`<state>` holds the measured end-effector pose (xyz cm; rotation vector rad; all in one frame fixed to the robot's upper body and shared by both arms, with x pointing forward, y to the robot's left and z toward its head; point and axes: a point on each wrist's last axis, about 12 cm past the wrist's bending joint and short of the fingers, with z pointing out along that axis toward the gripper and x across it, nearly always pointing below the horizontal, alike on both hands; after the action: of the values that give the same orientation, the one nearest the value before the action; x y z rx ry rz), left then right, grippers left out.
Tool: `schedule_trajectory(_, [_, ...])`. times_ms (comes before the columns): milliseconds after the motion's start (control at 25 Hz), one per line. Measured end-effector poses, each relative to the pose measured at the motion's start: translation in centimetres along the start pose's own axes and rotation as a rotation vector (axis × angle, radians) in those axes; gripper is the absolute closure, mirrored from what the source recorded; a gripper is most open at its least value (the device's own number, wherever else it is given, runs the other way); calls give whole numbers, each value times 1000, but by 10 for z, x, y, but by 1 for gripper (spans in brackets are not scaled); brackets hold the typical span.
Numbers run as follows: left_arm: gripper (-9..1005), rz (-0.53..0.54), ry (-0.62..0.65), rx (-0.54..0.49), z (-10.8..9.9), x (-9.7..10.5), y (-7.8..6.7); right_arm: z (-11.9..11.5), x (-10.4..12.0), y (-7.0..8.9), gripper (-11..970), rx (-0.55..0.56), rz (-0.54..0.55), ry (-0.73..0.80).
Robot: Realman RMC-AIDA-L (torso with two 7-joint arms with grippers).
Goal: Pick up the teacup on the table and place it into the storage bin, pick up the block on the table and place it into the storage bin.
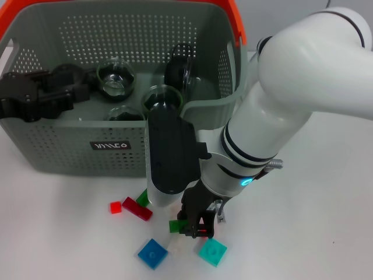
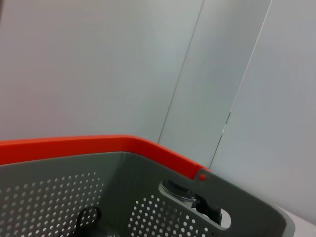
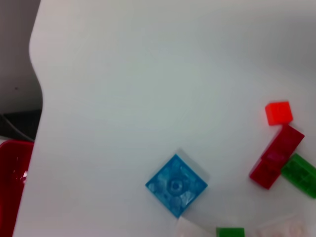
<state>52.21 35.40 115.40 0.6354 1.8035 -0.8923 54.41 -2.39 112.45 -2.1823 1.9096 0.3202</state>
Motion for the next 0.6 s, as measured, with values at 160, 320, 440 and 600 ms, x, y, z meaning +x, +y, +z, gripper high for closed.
schedule_trajectory(160, [372,4,-2,-2,-1,1,0,-8,-4,2,759,24,3,31])
schedule_trajectory(320, [373,4,-4,-3,-1,1,0,-17,-8,4,759,79,-13,16])
schedule_trajectory(440, [373,4,-5,-3,-1,1,0,-22,-13,6,759,99,-23,-23])
schedule_trajectory(600, [373,7,-8,1,0,0,0,-27,-20,10,759,120,-38,-76])
